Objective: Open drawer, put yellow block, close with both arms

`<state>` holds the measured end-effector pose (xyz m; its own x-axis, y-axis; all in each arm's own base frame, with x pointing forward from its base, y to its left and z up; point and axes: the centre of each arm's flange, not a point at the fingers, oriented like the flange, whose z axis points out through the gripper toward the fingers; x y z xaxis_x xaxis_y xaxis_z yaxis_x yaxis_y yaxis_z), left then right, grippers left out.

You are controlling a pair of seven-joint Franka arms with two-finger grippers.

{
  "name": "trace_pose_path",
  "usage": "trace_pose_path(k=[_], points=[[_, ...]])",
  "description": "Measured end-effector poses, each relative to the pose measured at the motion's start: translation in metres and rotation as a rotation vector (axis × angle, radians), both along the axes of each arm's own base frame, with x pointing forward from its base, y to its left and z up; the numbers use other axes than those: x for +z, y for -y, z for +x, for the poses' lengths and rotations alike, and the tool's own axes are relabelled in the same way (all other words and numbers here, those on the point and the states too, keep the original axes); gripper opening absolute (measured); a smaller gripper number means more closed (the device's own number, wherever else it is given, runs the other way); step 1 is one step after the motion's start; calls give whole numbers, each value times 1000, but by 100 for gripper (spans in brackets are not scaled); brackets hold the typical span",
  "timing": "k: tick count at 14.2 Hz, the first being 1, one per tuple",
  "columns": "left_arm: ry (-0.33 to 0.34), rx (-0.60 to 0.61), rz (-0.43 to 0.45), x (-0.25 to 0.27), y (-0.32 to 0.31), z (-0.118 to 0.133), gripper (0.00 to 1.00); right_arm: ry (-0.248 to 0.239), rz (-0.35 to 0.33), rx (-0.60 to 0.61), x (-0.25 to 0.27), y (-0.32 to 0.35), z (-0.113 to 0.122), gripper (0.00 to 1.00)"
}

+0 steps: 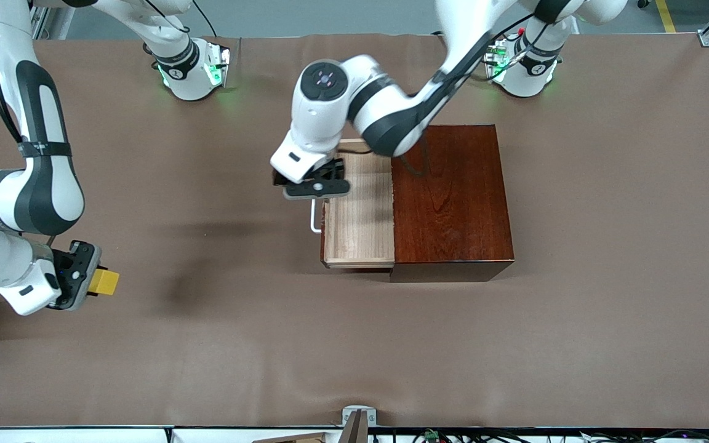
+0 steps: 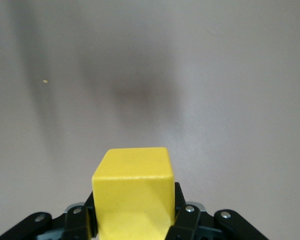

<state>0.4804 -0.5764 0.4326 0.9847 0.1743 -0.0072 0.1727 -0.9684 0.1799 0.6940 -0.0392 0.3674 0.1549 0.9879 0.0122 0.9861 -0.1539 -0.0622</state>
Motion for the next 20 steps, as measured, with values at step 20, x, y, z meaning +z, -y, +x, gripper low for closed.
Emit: trace_pose_path(k=[20], points=[[-58, -172, 205, 191, -467, 74, 100, -46, 106, 208, 68, -399, -106, 56]])
